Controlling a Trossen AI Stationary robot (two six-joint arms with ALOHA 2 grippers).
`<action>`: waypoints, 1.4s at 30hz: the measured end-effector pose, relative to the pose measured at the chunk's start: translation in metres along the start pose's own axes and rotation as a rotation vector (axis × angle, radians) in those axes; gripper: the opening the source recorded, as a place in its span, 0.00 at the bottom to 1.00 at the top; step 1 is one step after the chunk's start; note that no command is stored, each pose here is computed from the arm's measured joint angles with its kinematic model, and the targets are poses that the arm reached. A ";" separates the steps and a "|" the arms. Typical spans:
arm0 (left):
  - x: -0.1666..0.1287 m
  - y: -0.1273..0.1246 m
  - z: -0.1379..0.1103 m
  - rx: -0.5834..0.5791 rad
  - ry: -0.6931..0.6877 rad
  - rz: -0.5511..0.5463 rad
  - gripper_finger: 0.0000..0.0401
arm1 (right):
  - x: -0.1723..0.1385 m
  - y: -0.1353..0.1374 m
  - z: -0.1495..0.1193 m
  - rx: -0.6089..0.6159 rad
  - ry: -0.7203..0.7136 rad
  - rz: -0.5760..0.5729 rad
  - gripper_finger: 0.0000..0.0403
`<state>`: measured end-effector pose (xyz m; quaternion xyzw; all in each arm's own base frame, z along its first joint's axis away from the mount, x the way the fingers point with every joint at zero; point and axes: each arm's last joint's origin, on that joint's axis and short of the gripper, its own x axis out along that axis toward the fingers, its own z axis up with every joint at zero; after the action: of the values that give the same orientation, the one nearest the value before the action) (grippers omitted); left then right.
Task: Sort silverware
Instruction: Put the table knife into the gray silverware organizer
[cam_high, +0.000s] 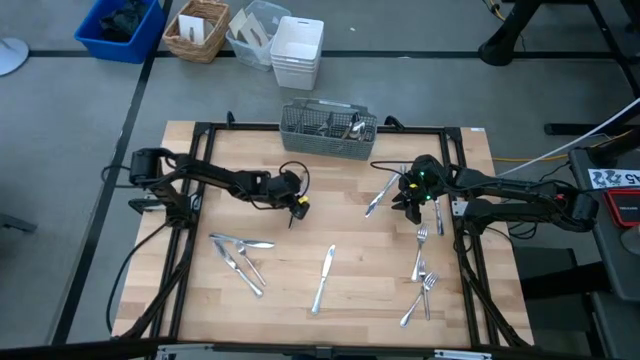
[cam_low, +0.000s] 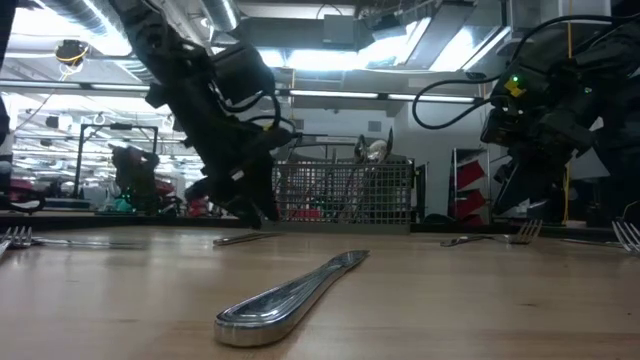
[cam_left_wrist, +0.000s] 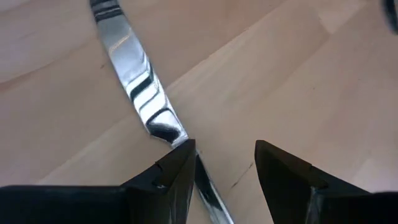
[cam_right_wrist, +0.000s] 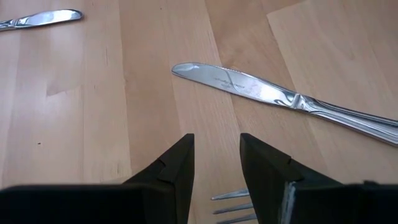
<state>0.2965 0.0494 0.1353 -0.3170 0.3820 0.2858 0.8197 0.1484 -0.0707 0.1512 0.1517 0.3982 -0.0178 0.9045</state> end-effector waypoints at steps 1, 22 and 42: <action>0.002 0.000 -0.001 0.005 0.008 0.007 0.40 | 0.000 0.000 0.000 0.000 0.001 0.001 0.33; -0.002 -0.002 0.002 0.014 0.148 0.134 0.40 | 0.000 0.000 0.000 -0.025 0.000 0.000 0.33; 0.008 0.006 -0.002 0.125 0.151 0.305 0.40 | 0.000 0.000 0.005 -0.014 -0.045 -0.005 0.33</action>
<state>0.2954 0.0538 0.1258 -0.2245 0.5031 0.3582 0.7538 0.1516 -0.0724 0.1542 0.1440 0.3781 -0.0206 0.9143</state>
